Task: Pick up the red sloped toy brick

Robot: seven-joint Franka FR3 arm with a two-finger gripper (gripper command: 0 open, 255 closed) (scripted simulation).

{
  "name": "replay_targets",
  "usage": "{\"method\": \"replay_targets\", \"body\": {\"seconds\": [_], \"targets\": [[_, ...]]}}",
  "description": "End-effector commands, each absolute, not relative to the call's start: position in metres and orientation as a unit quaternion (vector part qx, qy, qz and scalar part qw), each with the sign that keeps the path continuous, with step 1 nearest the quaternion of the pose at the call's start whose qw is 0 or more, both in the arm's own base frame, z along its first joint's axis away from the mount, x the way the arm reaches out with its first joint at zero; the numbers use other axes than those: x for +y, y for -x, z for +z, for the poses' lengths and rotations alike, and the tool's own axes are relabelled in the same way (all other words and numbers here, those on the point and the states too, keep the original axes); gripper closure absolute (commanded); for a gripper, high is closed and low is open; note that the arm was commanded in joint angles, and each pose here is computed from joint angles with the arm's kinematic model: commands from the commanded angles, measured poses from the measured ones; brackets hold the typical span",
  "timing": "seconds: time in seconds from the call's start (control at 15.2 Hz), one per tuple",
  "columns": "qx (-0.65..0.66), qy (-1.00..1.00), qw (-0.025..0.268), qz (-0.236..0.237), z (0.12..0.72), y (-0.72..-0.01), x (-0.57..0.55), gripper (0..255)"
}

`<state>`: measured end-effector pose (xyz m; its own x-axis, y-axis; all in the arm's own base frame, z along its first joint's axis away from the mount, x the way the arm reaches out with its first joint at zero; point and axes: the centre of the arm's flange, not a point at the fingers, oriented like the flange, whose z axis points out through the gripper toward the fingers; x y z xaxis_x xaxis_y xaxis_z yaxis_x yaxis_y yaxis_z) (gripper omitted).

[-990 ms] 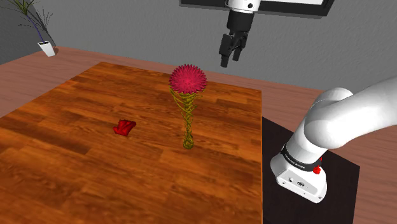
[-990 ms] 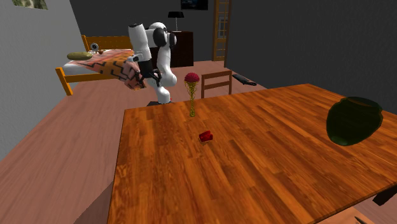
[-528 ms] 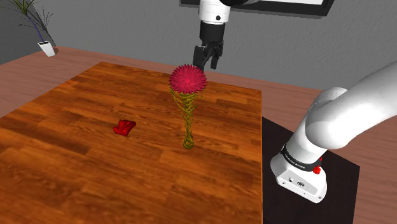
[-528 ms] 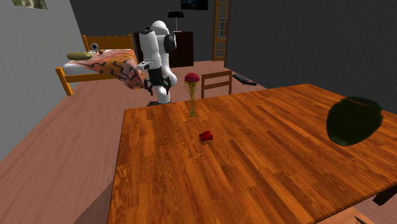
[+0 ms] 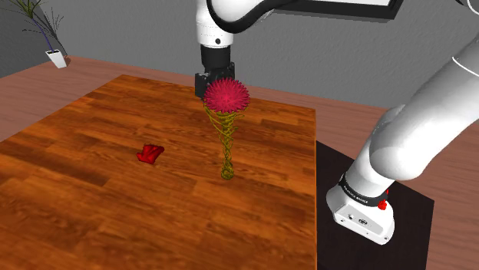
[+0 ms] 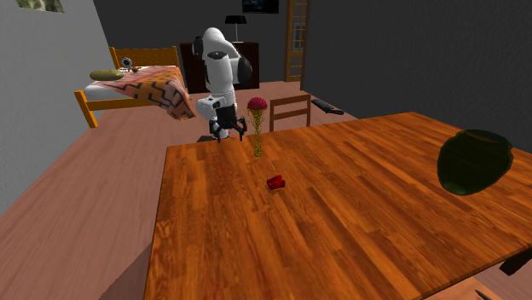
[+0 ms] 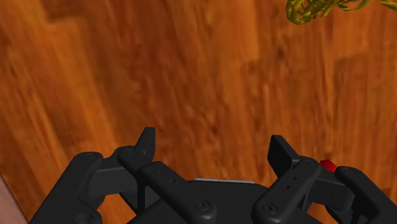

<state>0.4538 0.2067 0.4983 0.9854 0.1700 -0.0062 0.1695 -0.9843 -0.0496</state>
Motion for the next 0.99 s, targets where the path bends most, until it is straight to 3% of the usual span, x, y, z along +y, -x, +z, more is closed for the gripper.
{"method": "replay_targets", "body": {"seconds": [0.0, 0.92], "targets": [[-0.090, 0.996, 0.021, 0.008, 0.490, -0.464, 0.232, 0], [-0.124, 0.992, -0.003, 0.022, 0.420, -0.549, 0.390, 0]]}}
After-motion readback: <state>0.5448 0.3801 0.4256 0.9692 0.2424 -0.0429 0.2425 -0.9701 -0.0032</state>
